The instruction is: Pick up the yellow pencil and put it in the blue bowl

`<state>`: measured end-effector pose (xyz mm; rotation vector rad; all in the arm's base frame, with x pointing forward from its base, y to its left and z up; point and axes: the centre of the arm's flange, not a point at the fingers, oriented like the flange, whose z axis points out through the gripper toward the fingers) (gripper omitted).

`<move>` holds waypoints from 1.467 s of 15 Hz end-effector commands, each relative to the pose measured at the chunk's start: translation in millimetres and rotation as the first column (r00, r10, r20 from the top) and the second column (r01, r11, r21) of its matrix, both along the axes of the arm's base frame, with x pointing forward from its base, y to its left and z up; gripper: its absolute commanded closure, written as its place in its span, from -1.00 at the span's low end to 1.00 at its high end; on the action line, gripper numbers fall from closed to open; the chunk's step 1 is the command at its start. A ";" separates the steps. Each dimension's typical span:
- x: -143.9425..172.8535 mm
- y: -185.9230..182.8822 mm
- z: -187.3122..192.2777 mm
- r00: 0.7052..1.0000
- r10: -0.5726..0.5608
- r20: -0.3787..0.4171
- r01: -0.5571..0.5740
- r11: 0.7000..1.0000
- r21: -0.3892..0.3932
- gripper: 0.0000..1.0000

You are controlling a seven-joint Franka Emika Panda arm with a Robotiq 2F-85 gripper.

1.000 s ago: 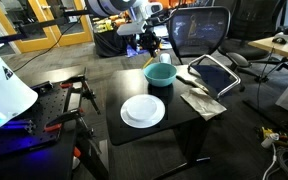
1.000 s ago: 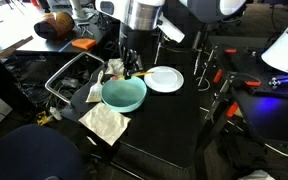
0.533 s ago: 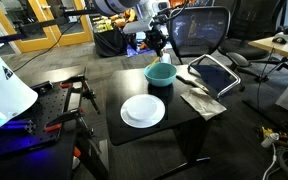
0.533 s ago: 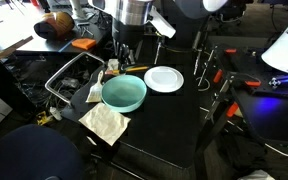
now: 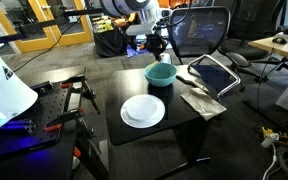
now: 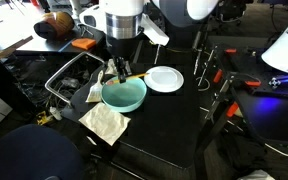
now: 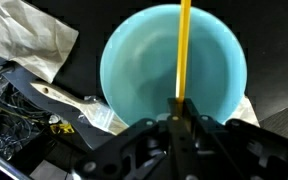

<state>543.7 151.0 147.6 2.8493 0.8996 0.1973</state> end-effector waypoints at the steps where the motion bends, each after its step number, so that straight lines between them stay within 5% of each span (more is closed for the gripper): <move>1: 15.2 2.7 -8.8 0.997 0.005 -0.072 -0.007 1.000 -0.027 0.96; 5: 21.8 2.4 -18.8 0.993 -0.022 -0.117 0.015 0.998 -0.062 0.96; 6: 23.9 2.3 -20.3 0.992 -0.029 -0.120 0.021 0.997 -0.069 0.37; 16: 12.7 7.1 0.3 0.992 -0.057 -0.108 0.049 0.996 -0.080 -0.98; 22: -15.7 14.9 29.9 0.992 -0.065 -0.105 0.059 0.996 -0.060 -1.00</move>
